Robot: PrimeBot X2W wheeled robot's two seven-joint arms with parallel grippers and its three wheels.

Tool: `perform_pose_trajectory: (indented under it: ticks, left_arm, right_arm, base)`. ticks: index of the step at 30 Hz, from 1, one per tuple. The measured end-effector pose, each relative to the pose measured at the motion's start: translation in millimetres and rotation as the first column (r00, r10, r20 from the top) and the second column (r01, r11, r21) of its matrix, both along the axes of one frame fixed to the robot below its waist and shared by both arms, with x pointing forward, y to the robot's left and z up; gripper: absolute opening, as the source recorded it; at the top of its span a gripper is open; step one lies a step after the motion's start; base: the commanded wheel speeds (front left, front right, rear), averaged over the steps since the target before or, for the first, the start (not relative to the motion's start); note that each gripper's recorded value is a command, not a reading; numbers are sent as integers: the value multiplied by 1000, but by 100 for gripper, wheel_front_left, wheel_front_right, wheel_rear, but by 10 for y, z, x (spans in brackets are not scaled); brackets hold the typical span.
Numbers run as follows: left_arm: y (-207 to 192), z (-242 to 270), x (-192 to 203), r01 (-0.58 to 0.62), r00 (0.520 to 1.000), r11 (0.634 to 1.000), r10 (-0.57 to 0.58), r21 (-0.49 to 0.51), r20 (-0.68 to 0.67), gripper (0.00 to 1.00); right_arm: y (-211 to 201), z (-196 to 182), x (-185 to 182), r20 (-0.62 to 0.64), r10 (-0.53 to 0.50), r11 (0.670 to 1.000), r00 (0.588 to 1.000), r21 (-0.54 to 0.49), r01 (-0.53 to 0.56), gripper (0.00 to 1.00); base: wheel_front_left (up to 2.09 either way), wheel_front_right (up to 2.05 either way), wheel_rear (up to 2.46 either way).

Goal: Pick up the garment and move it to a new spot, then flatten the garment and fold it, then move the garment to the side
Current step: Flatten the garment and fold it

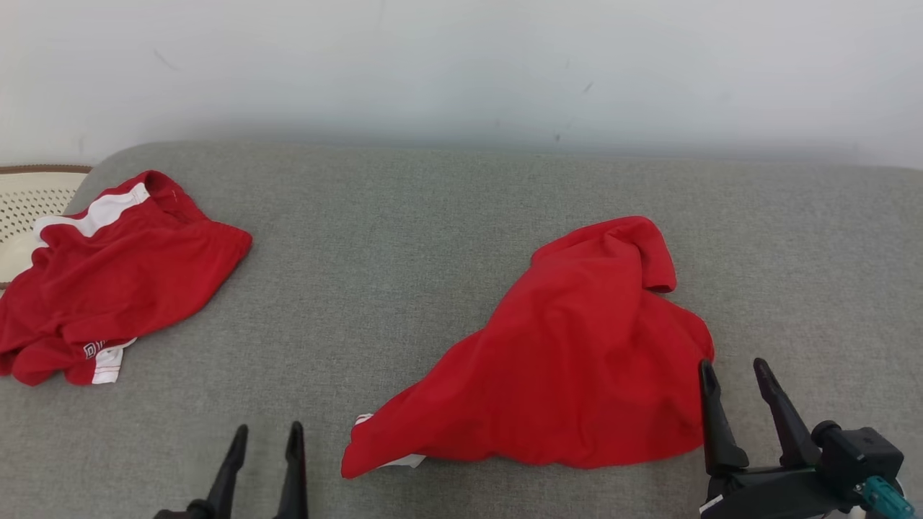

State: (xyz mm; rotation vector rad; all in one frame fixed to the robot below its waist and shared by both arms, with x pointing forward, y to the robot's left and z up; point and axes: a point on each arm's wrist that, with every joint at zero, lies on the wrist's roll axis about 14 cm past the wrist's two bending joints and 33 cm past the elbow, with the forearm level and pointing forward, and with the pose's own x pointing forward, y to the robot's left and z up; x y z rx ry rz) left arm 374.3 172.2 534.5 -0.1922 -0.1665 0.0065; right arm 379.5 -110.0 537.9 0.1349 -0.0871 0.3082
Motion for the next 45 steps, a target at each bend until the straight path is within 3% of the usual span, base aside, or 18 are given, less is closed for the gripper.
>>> perform_pose_trajectory:
  ticks: [15, 28, 29, 30, 31, 45]
  left_arm:
    - [-682, -479, 27, 247, 960, 969, -245, -3, -140, 100]
    - [-763, -752, 173, 275, 937, 961, -266, 9, -225, 100]
    - [-776, -753, 196, 281, 936, 960, -271, 9, -226, 86]
    - [-794, -729, 232, 286, 936, 958, -277, 11, -219, 7]
    - [-816, -675, 280, 294, 937, 956, -286, 14, -202, 0]
    - [-1045, -199, 718, 375, 927, 922, -370, 101, -67, 0]
  right_arm:
    - [-12, -210, 7, -39, -20, 999, 999, 32, 21, 100]
    - [-59, -292, 36, -57, -37, 999, 998, 32, 38, 100]
    - [-66, -297, 34, -58, -39, 999, 998, 34, 41, 100]
    - [-70, -300, 34, -59, -40, 999, 997, 34, 42, 100]
    - [-72, -302, 35, -59, -40, 999, 997, 33, 42, 100]
    - [-112, -334, 97, -62, -49, 998, 997, 27, 51, 100]
  base:
    - [0, 0, 0]
    - [0, 0, 0]
    - [0, 0, 0]
    - [0, 0, 0]
    - [0, 0, 0]
    - [0, 0, 0]
